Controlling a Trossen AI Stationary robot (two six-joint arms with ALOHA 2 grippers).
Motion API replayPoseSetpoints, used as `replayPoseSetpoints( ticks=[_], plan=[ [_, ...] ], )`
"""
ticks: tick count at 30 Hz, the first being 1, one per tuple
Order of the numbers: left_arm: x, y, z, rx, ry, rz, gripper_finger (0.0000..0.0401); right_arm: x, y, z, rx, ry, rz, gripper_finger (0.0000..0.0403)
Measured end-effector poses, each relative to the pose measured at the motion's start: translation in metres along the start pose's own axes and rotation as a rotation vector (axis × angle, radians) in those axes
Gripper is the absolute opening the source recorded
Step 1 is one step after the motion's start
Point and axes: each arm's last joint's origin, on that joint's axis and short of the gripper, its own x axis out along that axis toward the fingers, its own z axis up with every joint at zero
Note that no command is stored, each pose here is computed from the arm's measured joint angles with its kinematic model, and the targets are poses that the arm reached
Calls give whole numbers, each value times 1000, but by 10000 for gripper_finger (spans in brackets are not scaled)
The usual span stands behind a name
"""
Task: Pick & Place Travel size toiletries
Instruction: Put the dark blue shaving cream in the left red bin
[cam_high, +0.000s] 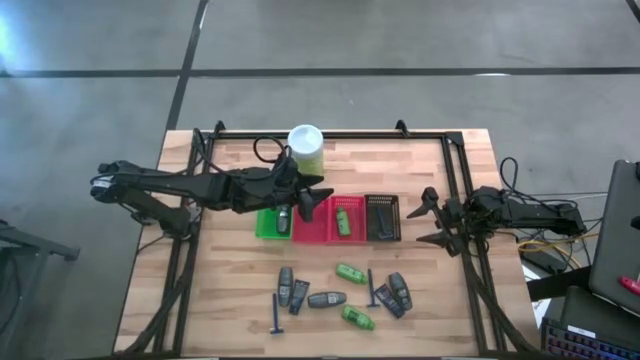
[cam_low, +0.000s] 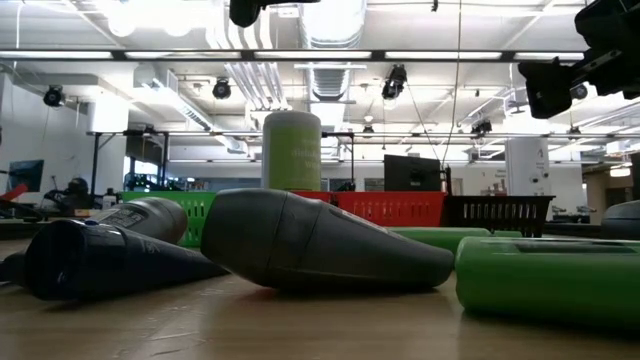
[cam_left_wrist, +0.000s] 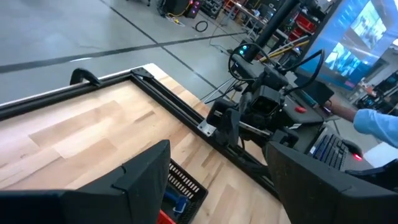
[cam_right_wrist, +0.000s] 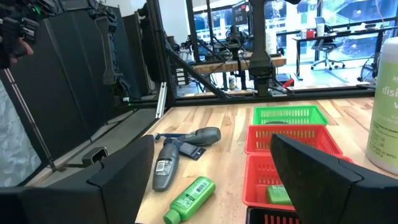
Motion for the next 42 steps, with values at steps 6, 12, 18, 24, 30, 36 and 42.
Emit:
replayPoseSetpoints(
  ticks=[6,12,18,24,30,36,42],
  plan=[
    [0,0,0,5,0,0,271,0,0,0,0,-1,0,338],
    [0,0,0,-2,0,0,271,0,0,0,0,-1,0,355],
    [0,0,0,-23,0,0,271,0,0,0,0,-1,0,357],
    [0,0,0,-23,1,0,271,0,0,0,0,-1,0,340],
    [-1,2,-6,-98,95,-13,271,0,0,0,0,0,0,321],
    [0,11,-37,-346,513,-4,271,0,0,0,0,0,0,303],
    [6,15,-56,-282,653,41,271,0,0,0,1,2,-1,286]
  ],
)
